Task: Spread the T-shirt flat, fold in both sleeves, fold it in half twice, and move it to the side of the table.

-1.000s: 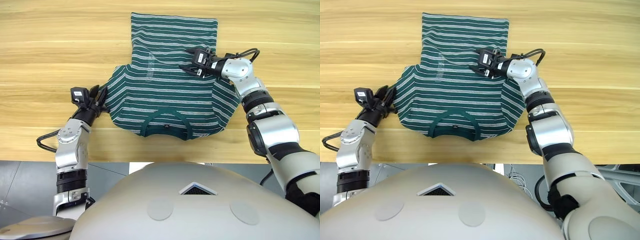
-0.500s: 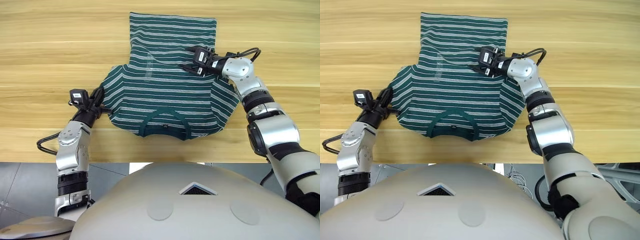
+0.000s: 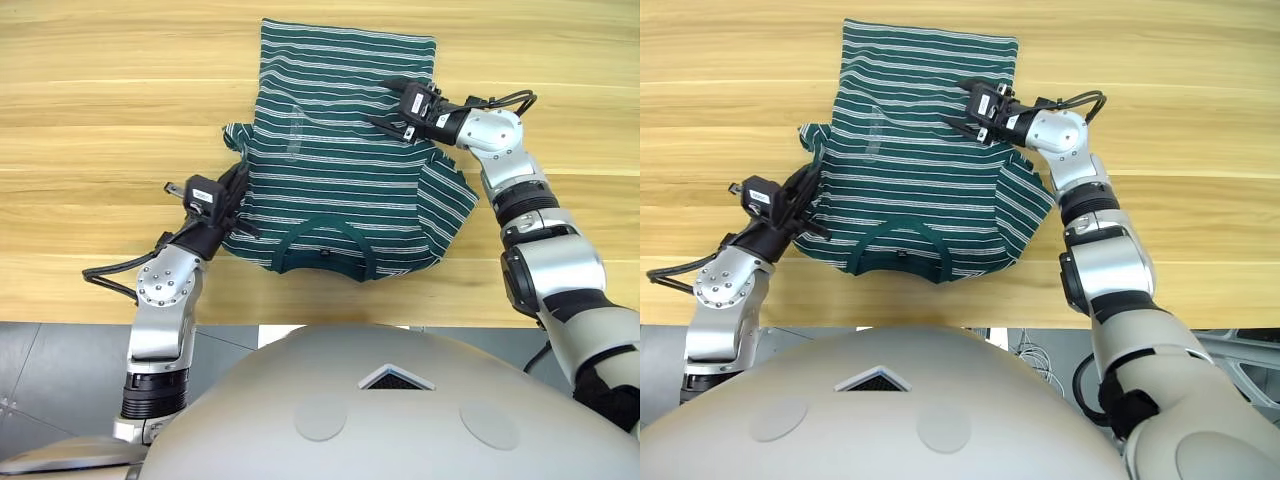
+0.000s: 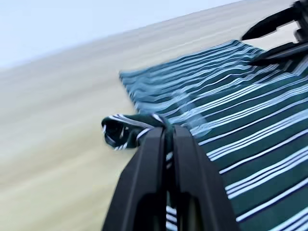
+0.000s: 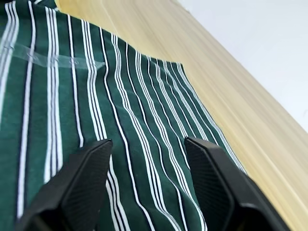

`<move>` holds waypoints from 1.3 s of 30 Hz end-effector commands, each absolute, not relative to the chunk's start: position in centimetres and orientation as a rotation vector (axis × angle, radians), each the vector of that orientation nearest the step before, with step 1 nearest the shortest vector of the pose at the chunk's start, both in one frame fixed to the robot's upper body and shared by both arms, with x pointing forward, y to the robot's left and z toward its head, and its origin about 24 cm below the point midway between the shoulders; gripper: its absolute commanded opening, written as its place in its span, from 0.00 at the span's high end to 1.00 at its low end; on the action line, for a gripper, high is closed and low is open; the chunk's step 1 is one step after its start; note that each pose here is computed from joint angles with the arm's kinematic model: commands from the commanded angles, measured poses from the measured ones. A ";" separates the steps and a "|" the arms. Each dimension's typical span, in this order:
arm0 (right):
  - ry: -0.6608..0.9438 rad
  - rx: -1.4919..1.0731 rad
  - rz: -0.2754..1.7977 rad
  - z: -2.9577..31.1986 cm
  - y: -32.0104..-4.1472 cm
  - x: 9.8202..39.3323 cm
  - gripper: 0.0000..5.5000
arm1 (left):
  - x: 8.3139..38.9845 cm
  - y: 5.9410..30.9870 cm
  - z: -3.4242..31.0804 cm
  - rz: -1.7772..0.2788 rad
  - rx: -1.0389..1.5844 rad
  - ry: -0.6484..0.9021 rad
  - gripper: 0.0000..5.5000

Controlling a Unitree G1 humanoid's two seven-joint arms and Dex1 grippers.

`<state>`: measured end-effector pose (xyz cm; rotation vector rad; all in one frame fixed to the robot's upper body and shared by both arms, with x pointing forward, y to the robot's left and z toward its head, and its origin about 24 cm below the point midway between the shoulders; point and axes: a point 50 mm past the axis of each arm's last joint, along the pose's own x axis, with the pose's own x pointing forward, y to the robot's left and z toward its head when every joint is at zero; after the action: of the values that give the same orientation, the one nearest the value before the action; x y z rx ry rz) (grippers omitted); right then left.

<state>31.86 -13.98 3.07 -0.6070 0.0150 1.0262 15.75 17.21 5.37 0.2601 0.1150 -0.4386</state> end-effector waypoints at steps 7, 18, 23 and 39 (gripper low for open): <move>0.010 -0.626 1.015 3.4 -14.9 31.7 0.49 | 14.6 14.9 1.4 -0.569 0.413 0.297 0.99; 0.097 -0.627 1.029 2.3 -14.6 31.6 0.49 | 13.4 13.8 2.5 -0.639 0.318 0.331 0.81; 0.324 -0.728 1.136 0.2 -15.8 30.6 0.49 | 13.6 13.7 4.8 -0.618 0.253 0.246 0.68; -0.158 -0.995 0.863 7.2 -9.5 36.6 0.49 | 15.3 13.6 6.0 -0.580 0.134 0.088 0.68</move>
<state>37.00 -8.08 6.98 -1.0824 -0.1381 0.8400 14.64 13.71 6.37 0.1182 0.0930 -0.5900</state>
